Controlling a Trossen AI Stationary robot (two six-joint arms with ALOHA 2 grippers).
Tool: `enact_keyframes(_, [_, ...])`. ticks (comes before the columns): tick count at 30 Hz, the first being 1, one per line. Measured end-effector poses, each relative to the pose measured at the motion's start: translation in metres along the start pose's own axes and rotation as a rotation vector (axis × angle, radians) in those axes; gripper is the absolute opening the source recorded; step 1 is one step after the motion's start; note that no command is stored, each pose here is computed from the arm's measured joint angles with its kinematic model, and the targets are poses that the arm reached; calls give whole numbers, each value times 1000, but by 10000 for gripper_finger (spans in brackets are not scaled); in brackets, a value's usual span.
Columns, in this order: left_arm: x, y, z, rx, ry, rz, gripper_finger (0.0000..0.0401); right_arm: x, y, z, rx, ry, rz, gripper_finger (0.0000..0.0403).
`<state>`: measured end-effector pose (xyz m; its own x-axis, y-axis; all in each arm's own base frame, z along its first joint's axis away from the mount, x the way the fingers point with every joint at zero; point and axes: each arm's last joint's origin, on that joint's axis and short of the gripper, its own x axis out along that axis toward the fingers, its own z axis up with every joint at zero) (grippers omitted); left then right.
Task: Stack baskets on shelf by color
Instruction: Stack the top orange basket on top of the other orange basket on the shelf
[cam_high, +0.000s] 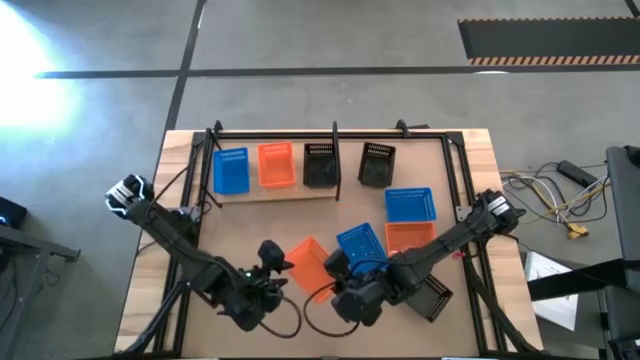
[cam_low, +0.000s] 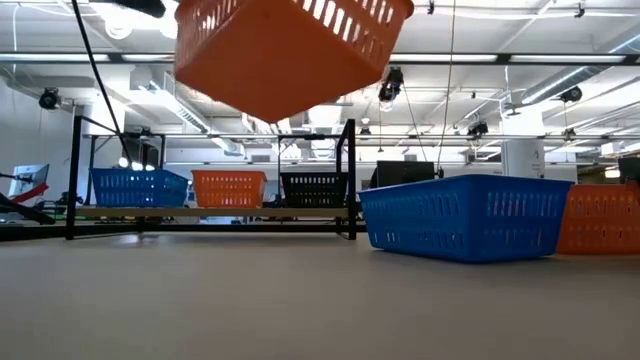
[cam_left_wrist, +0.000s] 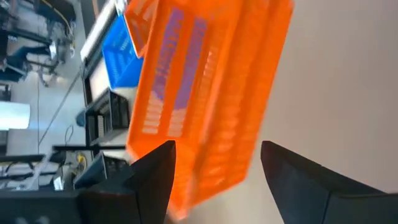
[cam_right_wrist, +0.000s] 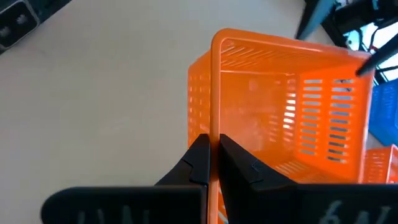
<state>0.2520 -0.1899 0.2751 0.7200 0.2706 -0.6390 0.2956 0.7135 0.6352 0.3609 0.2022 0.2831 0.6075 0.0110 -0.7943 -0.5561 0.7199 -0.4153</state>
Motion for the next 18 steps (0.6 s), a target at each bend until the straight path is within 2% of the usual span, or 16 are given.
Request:
enact_keyframes(4, [12,4,-7,-12,38,-40,218,1,2,0,-4,-12,31,9])
enact_keyframes(7, [19,7,-9,-31,49,-101,197,2,3,-2,-11,-7,43,9])
enact_keyframes(18, [27,10,-5,-90,-1,-265,22,7,6,-5,-31,6,48,9])
